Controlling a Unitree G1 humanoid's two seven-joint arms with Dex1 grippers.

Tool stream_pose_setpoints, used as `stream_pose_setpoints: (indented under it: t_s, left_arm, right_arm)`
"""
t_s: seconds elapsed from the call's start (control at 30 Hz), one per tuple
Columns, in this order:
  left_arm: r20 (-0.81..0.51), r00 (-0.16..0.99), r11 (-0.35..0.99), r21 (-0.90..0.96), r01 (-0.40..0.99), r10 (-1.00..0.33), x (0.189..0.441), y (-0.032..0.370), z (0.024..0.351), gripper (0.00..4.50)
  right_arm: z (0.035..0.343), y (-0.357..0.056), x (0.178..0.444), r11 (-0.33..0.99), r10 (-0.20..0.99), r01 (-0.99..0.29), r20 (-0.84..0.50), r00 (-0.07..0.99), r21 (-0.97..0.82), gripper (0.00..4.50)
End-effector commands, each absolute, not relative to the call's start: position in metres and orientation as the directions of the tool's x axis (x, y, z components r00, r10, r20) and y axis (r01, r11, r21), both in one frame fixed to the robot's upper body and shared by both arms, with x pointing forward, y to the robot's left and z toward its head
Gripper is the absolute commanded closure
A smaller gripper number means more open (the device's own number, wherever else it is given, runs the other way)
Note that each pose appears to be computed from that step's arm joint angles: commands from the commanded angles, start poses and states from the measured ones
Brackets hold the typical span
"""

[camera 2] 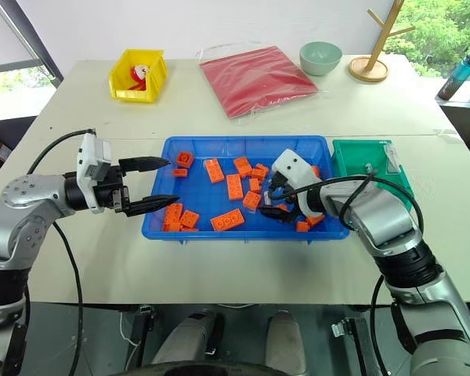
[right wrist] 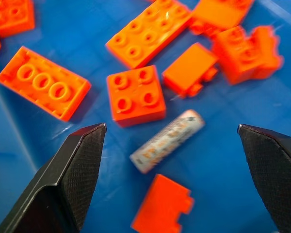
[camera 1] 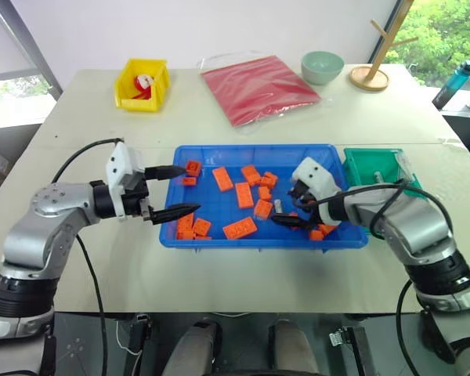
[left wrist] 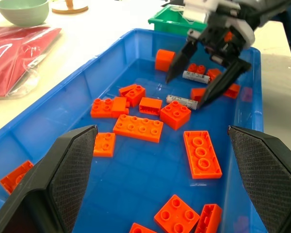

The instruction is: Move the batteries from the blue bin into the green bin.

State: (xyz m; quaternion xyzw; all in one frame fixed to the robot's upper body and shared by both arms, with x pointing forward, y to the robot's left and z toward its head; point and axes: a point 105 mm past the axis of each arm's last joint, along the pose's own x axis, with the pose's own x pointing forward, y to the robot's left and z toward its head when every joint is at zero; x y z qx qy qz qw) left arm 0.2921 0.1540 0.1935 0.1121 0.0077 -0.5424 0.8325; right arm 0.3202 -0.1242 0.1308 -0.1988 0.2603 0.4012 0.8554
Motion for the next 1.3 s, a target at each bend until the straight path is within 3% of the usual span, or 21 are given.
stream_pose_setpoints:
  t_s: [0.03,0.07,0.13,0.2,0.4,0.43,0.63,0.73,0.8,0.97,1.17,1.2,1.3]
  left_arm:
    - [-0.104,0.415,0.385,0.224,0.895,-0.904,0.289,0.155,0.208,0.00]
    - [-0.104,0.415,0.385,0.225,0.895,-0.904,0.288,0.155,0.209,0.00]
    - [-0.101,0.415,0.386,0.227,0.894,-0.904,0.289,0.154,0.210,0.00]
    - [-0.100,0.414,0.384,0.230,0.894,-0.905,0.289,0.154,0.212,0.00]
    - [-0.099,0.413,0.382,0.240,0.893,-0.905,0.292,0.154,0.215,0.00]
    - [-0.100,0.413,0.381,0.240,0.893,-0.905,0.292,0.155,0.216,0.00]
    - [-0.104,0.409,0.376,0.239,0.895,-0.907,0.295,0.155,0.214,0.00]
    - [-0.104,0.402,0.370,0.235,0.899,-0.910,0.296,0.154,0.213,0.00]
    - [-0.104,0.396,0.365,0.231,0.902,-0.912,0.296,0.153,0.211,0.00]
    - [-0.106,0.379,0.348,0.226,0.910,-0.919,0.299,0.150,0.207,0.00]
    - [-0.097,0.359,0.330,0.229,0.916,-0.928,0.302,0.145,0.207,0.00]
    - [-0.097,0.357,0.328,0.231,0.916,-0.929,0.302,0.145,0.207,0.00]
    - [-0.095,0.354,0.324,0.235,0.916,-0.931,0.303,0.144,0.209,0.00]
  right_arm:
    - [0.134,-0.118,0.324,0.568,0.588,-0.803,-0.594,0.549,-0.180,0.04]
    - [0.132,-0.119,0.325,0.569,0.584,-0.802,-0.597,0.550,-0.183,0.04]
    - [0.127,-0.120,0.327,0.563,0.573,-0.802,-0.606,0.551,-0.197,0.54]
    - [0.126,-0.120,0.329,0.563,0.576,-0.803,-0.604,0.552,-0.197,1.34]
    - [0.134,-0.116,0.329,0.569,0.595,-0.799,-0.574,0.562,-0.194,4.31]
    - [0.139,-0.116,0.329,0.575,0.606,-0.797,-0.559,0.566,-0.184,4.43]
    - [0.199,-0.140,0.332,0.666,0.623,-0.729,-0.419,0.660,-0.157,4.43]
    - [0.243,-0.201,0.334,0.804,0.481,-0.563,-0.348,0.805,-0.192,4.43]
    - [0.254,-0.238,0.327,0.858,0.381,-0.467,-0.347,0.857,-0.213,4.43]
    - [0.242,-0.294,0.304,0.906,0.206,-0.335,-0.424,0.882,-0.257,4.43]
    - [0.221,-0.301,0.293,0.921,0.178,-0.314,-0.465,0.867,-0.232,4.43]
    - [0.218,-0.303,0.294,0.921,0.165,-0.305,-0.471,0.867,-0.240,3.37]
    - [0.218,-0.303,0.297,0.905,0.155,-0.316,-0.468,0.870,-0.286,2.09]
